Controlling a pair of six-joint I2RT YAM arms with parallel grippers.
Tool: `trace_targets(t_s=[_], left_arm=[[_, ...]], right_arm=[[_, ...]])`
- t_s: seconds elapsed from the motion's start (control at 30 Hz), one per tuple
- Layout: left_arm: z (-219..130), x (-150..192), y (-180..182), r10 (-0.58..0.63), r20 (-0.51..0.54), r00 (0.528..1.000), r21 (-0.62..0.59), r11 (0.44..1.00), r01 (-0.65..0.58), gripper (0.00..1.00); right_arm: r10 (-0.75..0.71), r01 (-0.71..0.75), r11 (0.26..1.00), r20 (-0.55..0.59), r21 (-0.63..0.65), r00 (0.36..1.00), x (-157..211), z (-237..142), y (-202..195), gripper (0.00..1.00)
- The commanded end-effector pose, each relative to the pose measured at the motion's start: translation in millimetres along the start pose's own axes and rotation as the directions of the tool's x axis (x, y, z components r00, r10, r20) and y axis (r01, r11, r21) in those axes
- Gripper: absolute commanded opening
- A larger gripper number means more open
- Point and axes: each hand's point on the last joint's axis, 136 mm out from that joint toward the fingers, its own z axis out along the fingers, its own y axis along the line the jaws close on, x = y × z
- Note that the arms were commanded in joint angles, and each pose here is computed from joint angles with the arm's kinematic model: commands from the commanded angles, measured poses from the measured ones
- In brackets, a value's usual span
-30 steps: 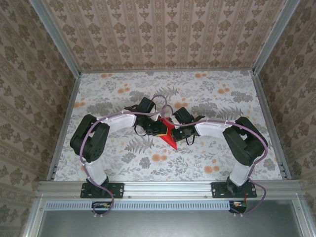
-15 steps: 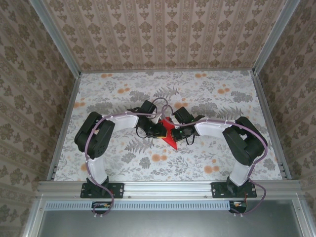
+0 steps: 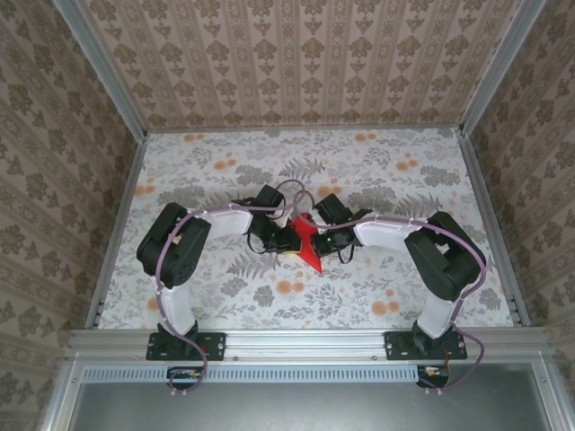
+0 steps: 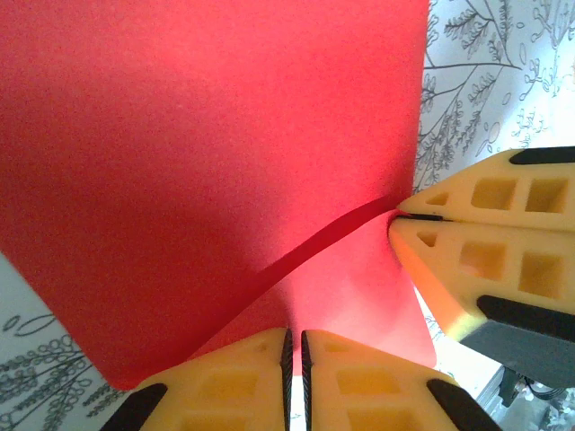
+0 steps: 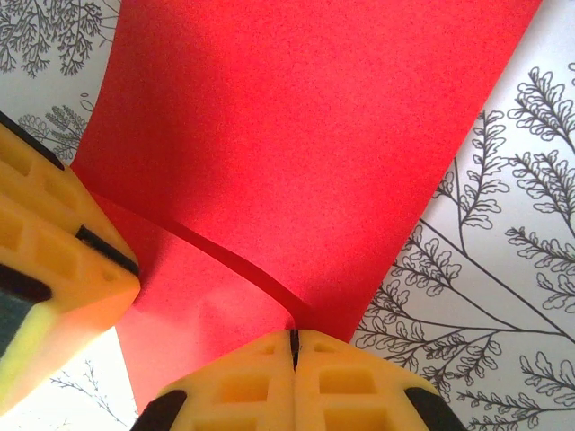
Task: Fold a paper plane with a square sheet of paper (fold left side to right side)
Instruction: Third fold the triangle at the center of the table.
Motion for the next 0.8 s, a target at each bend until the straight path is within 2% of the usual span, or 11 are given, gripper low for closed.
trace_targets(t_s=[0.0,0.23,0.33,0.53,0.77], left_arm=[[9.6,5.6,16.6,-0.030,-0.025,0.999,-0.051,0.998,0.029,0.14],[14.3,11.2,27.8,-0.052,-0.044,0.998,-0.086,0.995,0.048,0.13],[15.6,13.1,30.9,-0.057,-0.049,0.997,-0.092,0.994,0.052,0.13],[14.6,11.4,27.3,-0.054,-0.043,0.998,-0.079,0.996,0.051,0.13],[13.7,7.5,22.7,-0.049,-0.035,0.998,-0.070,0.996,0.047,0.13]], right_arm=[[0.006,-0.002,0.999,-0.110,0.037,0.994,28.3,12.9,-9.8,0.00],[0.047,-0.046,0.999,-0.052,0.019,0.998,8.4,2.0,-6.7,0.03],[0.086,-0.086,0.996,-0.008,0.002,0.996,-4.1,-9.9,-7.5,0.14],[0.116,-0.115,0.992,0.027,-0.057,0.993,-9.1,-34.9,-1.4,0.26],[0.212,-0.216,0.947,-0.041,-0.237,0.976,11.7,-49.2,30.5,0.24]])
